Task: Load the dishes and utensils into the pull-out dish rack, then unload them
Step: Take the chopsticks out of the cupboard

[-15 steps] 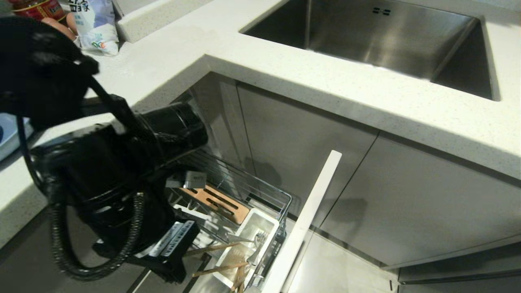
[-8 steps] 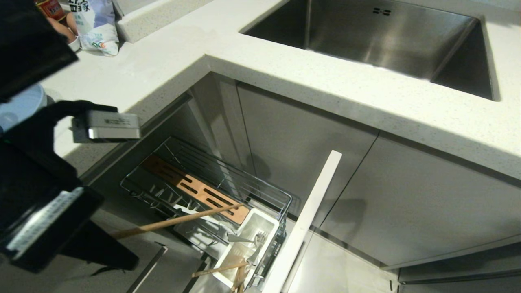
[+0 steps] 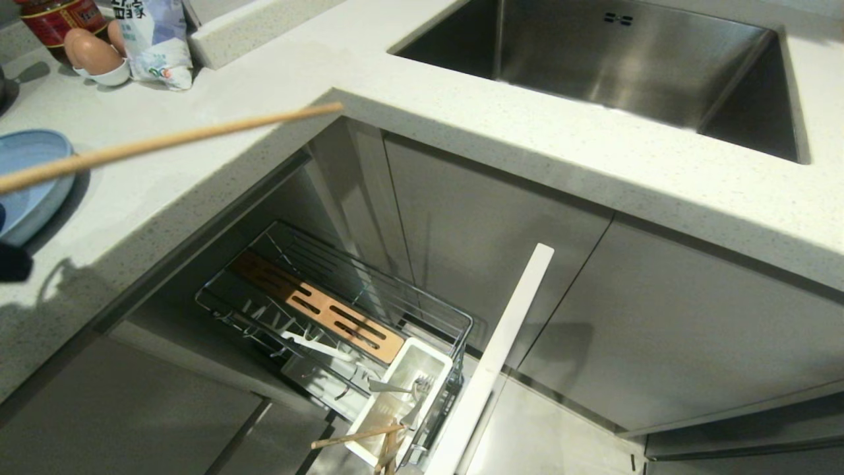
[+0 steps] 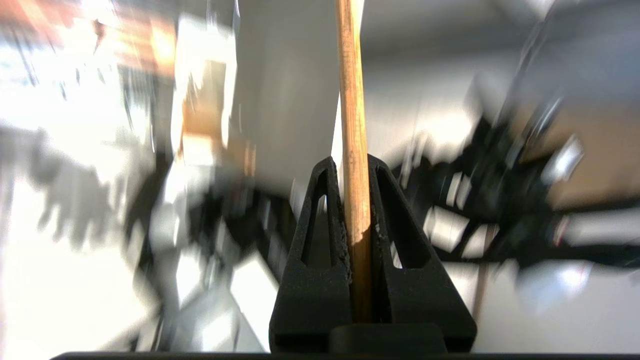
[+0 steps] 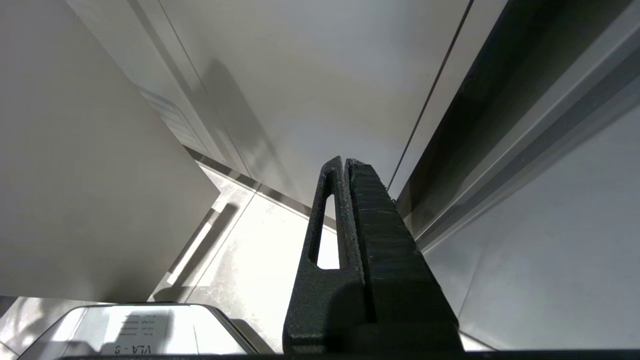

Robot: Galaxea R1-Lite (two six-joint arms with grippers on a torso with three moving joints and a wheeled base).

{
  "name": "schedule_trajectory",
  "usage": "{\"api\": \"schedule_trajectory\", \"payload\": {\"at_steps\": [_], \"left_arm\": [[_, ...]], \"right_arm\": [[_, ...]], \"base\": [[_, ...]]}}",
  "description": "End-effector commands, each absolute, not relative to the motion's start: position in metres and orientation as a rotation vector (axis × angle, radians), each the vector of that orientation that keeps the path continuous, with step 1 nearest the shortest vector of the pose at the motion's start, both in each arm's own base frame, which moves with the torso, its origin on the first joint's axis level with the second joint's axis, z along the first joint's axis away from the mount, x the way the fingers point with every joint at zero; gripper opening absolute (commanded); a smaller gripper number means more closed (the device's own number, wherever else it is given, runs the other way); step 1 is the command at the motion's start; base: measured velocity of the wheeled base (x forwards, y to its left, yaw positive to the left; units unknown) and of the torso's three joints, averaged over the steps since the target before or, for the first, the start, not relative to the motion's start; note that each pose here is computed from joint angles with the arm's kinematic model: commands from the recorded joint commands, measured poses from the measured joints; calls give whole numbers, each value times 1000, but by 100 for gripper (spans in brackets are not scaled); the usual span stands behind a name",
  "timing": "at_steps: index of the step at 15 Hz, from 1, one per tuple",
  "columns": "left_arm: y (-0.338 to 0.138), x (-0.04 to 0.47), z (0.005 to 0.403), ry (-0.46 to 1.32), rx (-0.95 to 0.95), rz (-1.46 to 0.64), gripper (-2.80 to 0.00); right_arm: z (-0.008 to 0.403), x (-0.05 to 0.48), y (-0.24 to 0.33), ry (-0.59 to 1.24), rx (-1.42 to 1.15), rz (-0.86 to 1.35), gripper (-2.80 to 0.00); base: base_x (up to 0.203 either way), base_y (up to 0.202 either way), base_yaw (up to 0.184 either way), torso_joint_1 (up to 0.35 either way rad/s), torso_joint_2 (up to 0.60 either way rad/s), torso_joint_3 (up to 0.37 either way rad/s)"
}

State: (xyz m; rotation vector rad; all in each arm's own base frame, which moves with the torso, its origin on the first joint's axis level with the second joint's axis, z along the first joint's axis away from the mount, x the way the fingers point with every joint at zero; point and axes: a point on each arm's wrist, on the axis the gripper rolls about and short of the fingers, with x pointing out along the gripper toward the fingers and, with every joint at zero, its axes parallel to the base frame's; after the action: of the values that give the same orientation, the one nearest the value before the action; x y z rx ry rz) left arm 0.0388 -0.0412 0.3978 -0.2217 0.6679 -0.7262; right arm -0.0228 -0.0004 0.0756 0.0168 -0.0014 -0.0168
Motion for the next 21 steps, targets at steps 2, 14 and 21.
{"api": "schedule_trajectory", "payload": {"at_steps": [2,14,21], "left_arm": [[-14,15,410,443,-333,-636,-280],[23,30,390,113,-369,720,-280],[51,62,340,367,-455,814,-280]], "right_arm": [[76,-23,0,-2,17,-17,-280],[76,-23,0,-2,17,-17,-280],[76,-23,0,-2,17,-17,-280]], "base": [[0,0,0,0,0,0],[0,0,0,0,0,0],[0,0,0,0,0,0]]}}
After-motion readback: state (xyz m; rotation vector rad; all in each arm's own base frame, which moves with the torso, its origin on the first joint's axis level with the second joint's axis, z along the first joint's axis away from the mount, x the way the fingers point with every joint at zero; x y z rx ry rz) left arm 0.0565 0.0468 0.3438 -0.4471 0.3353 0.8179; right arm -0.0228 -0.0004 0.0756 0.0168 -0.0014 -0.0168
